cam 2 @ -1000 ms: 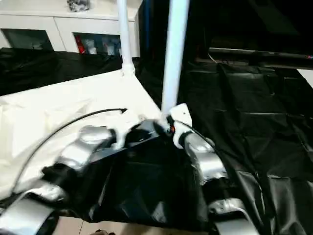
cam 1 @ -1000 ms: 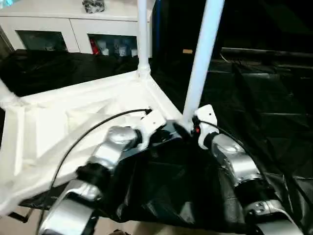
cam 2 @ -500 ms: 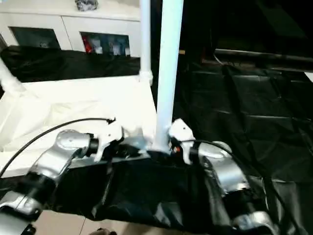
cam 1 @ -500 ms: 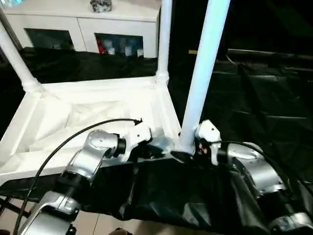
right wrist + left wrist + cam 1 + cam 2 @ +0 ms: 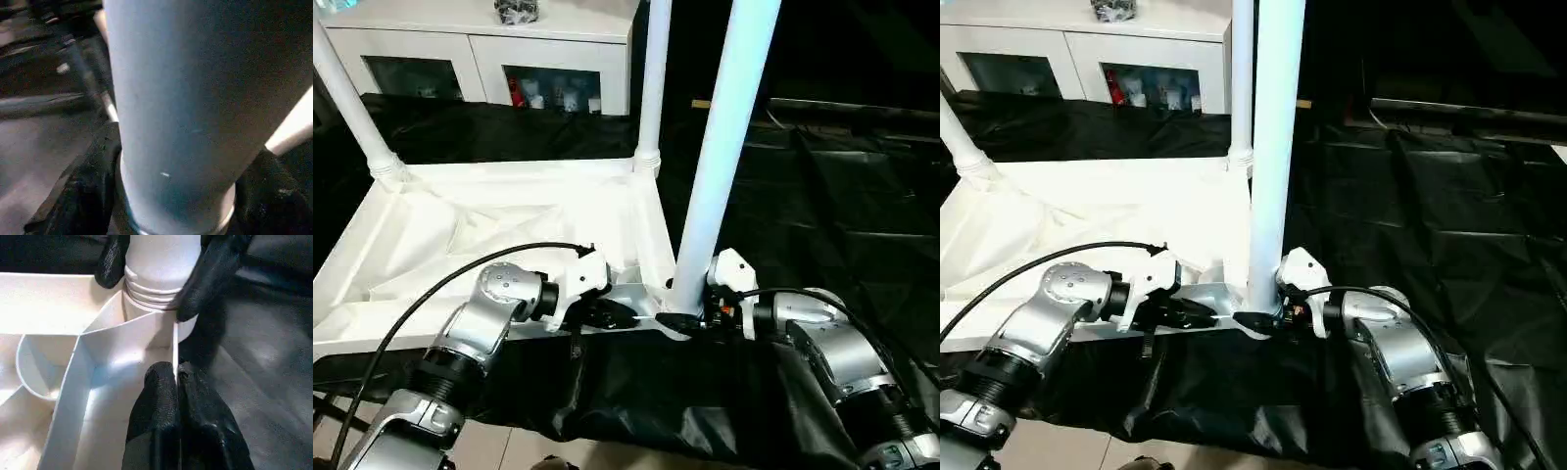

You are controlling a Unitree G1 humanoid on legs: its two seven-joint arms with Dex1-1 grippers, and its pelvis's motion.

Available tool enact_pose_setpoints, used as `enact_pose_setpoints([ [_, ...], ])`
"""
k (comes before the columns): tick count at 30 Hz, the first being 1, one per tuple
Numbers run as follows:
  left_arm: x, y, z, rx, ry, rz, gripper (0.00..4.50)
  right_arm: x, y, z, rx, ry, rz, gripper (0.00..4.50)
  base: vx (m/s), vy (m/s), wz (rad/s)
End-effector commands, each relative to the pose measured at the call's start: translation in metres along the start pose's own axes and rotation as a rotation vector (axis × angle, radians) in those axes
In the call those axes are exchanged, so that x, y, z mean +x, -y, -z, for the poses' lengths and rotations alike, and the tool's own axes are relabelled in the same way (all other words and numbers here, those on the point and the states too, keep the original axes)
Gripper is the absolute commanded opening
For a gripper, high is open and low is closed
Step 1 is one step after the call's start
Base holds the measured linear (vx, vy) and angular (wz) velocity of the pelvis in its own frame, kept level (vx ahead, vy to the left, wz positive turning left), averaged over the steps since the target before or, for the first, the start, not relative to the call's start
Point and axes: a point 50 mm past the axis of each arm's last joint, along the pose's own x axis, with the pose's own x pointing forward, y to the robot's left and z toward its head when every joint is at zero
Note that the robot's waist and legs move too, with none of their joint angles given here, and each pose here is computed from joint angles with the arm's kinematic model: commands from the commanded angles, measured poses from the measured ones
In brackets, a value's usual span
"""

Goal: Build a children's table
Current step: Rotate leg to tighten

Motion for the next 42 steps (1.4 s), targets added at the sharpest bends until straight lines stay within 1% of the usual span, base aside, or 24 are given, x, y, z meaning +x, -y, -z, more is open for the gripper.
enact_pose_setpoints([
  [1,0.016,-0.006,-0.025,0.047,0.093,-0.055,0.00,0.021,-0.011,-0.002,0.018,0.003,-0.026,2.69,0.000,0.000,0.00],
  [2,0.024,-0.013,-0.030,0.022,0.093,-0.134,0.00,0.030,-0.001,0.000,0.055,-0.002,0.111,2.69,0.000,0.000,0.00],
  [3,0.024,-0.013,-0.030,0.022,0.093,-0.134,0.00,0.030,-0.001,0.000,0.055,-0.002,0.111,2.69,0.000,0.000,0.00],
  [4,0.031,-0.019,-0.034,0.002,0.088,-0.200,0.00,0.038,0.006,0.001,0.093,-0.009,0.225,2.69,0.000,0.000,0.00],
  [5,0.035,-0.022,-0.036,-0.011,0.087,-0.237,0.00,0.043,0.009,0.002,0.118,-0.010,0.284,2.69,0.000,0.000,0.00],
  [8,0.041,-0.025,-0.041,-0.025,0.094,-0.277,0.00,0.049,0.013,0.001,0.145,-0.016,0.355,2.68,0.000,0.000,0.00],
  [11,0.052,-0.030,-0.047,-0.051,0.100,-0.347,0.00,0.059,0.018,-0.004,0.191,-0.005,0.481,2.68,0.000,0.000,0.00],
  [15,0.061,-0.030,-0.053,-0.047,0.109,-0.368,0.00,0.068,0.022,-0.010,0.204,0.021,0.550,2.68,0.000,0.000,0.00],
  [16,0.062,-0.029,-0.054,-0.040,0.113,-0.353,0.00,0.069,0.023,-0.012,0.239,0.046,0.545,3.24,0.000,0.000,0.00],
  [17,0.063,-0.028,-0.054,-0.036,0.115,-0.345,0.00,0.069,0.023,-0.013,0.245,0.053,0.542,3.38,0.000,0.000,0.00],
  [18,0.063,-0.027,-0.054,-0.032,0.116,-0.335,0.00,0.069,0.023,-0.014,0.251,0.062,0.534,3.41,0.000,0.000,0.00],
  [19,0.062,-0.026,-0.053,-0.022,0.116,-0.322,0.00,0.068,0.023,-0.014,0.243,0.066,0.517,3.41,0.000,0.000,0.00],
  [20,0.062,-0.025,-0.053,-0.013,0.116,-0.308,0.00,0.068,0.023,-0.014,0.230,0.066,0.510,3.67,0.000,0.000,0.00],
  [21,0.060,-0.024,-0.052,-0.008,0.116,-0.297,0.00,0.066,0.023,-0.015,0.216,0.065,0.502,3.67,0.000,0.000,0.00],
  [22,0.059,-0.024,-0.051,-0.002,0.117,-0.290,0.00,0.065,0.023,-0.015,0.198,0.064,0.493,3.80,0.000,0.000,0.00],
  [24,0.055,-0.022,-0.047,0.008,0.115,-0.265,0.00,0.060,0.023,-0.015,0.109,0.059,0.454,3.80,0.000,0.000,0.00],
  [27,0.053,-0.021,-0.046,0.020,0.121,-0.233,0.00,0.056,0.022,-0.016,0.093,0.078,0.400,3.80,0.000,0.000,0.00],
  [32,0.043,-0.014,-0.041,0.037,0.129,-0.141,0.00,0.040,0.014,-0.015,0.013,0.078,0.216,3.80,0.000,0.000,0.00],
  [36,0.038,-0.012,-0.039,0.060,0.128,-0.092,0.00,0.032,0.007,-0.015,-0.002,0.077,0.096,3.80,0.000,0.000,0.00],
  [37,0.034,-0.011,-0.037,0.071,0.124,-0.070,0.00,0.027,0.002,-0.013,-0.016,0.067,0.028,3.80,0.000,0.000,0.00],
  [39,0.033,-0.011,-0.037,0.074,0.123,-0.064,0.00,0.025,0.001,-0.012,-0.020,0.063,0.008,3.80,0.000,0.000,0.00],
  [40,0.030,-0.010,-0.036,0.073,0.126,-0.046,0.00,0.021,-0.003,-0.010,-0.040,0.042,-0.039,3.80,0.000,0.000,0.00],
  [42,0.024,-0.008,-0.033,0.075,0.125,-0.015,0.00,0.016,-0.009,-0.007,-0.045,0.024,-0.099,3.80,0.000,0.000,0.00],
])
